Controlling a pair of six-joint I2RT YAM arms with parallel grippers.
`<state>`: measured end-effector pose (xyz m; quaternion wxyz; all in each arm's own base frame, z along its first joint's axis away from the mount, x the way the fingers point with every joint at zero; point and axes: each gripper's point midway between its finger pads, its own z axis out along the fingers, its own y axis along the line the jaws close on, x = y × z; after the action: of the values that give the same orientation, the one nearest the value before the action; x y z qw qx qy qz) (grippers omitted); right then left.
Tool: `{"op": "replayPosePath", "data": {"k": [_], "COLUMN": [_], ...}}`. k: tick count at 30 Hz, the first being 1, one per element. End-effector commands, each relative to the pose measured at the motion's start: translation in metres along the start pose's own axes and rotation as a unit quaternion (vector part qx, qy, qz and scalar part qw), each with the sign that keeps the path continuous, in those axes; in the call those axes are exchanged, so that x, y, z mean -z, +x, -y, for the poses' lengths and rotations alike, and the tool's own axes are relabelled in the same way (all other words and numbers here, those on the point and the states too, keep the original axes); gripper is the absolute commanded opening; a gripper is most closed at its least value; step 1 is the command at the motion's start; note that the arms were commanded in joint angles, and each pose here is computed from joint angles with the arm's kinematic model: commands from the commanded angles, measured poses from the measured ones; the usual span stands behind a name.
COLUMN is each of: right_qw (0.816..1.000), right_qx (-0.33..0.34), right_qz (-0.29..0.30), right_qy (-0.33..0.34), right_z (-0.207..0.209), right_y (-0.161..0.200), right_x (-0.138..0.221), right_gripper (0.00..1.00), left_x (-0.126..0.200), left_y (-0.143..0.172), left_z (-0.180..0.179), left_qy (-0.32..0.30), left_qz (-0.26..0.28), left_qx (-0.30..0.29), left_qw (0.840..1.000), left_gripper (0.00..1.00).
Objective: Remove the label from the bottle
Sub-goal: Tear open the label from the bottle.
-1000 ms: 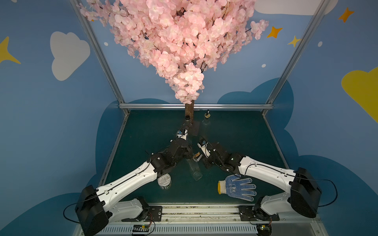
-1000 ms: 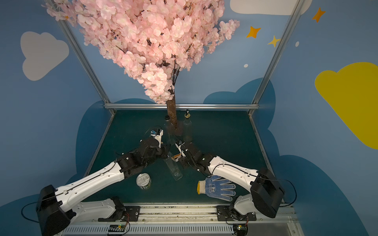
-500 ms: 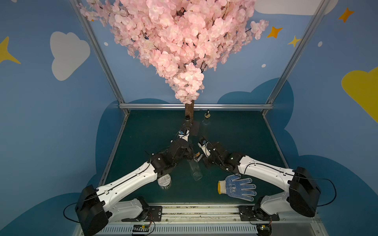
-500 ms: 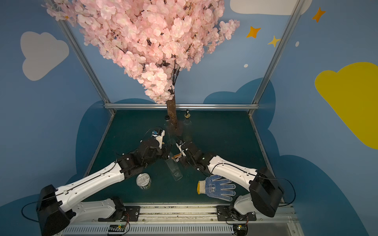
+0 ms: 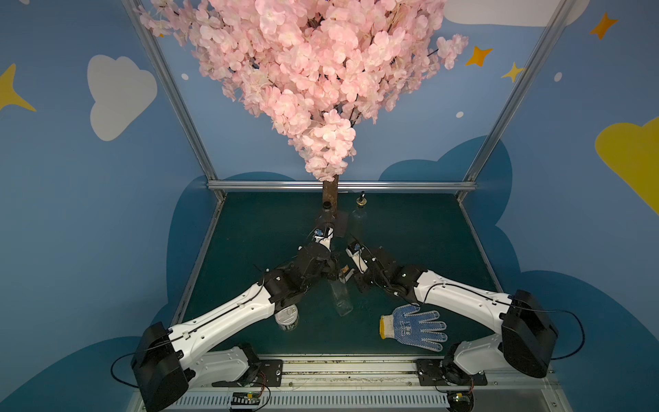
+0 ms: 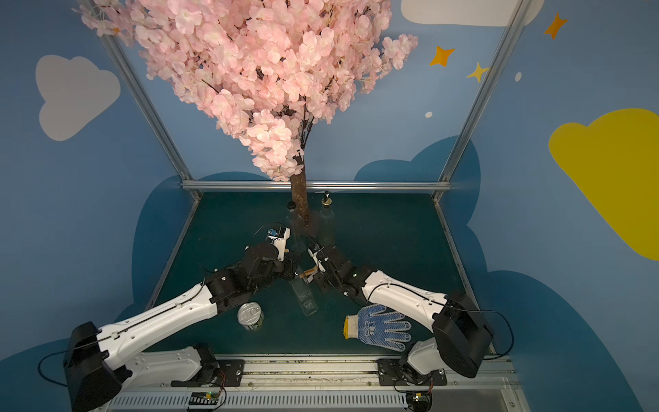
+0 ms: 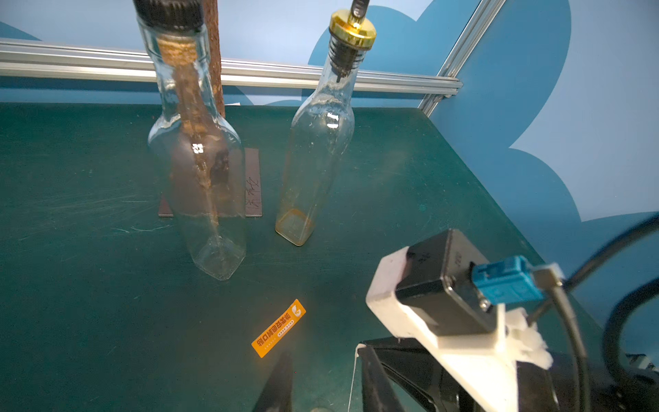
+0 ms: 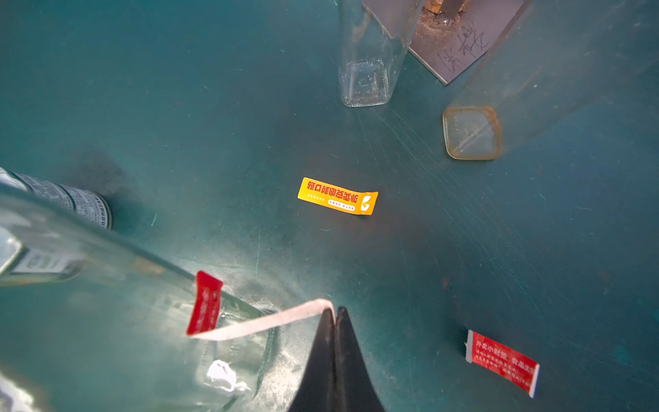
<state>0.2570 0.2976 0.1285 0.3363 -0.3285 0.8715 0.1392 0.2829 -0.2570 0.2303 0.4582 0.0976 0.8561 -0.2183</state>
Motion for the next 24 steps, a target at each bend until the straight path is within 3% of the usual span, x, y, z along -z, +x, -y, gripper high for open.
{"op": "replayPosePath", "data": {"k": [1, 24], "right_qw": [1.000, 1.000], "right_qx": [-0.009, -0.022], "right_qz": [0.002, -0.001], "right_qy": [0.006, 0.012], "right_z": [0.005, 0.016], "right_y": [-0.003, -0.003], "right_x": [-0.004, -0.008], "right_gripper": [0.00, 0.00], "left_x": [0.002, -0.003], "left_y": [-0.002, -0.003], "left_z": [0.007, 0.021], "left_qy": [0.016, 0.033], "left_qz": [0.006, 0.003], "left_qx": [-0.008, -0.031], "left_qw": [1.000, 0.999], "left_gripper": [0.02, 0.02]}}
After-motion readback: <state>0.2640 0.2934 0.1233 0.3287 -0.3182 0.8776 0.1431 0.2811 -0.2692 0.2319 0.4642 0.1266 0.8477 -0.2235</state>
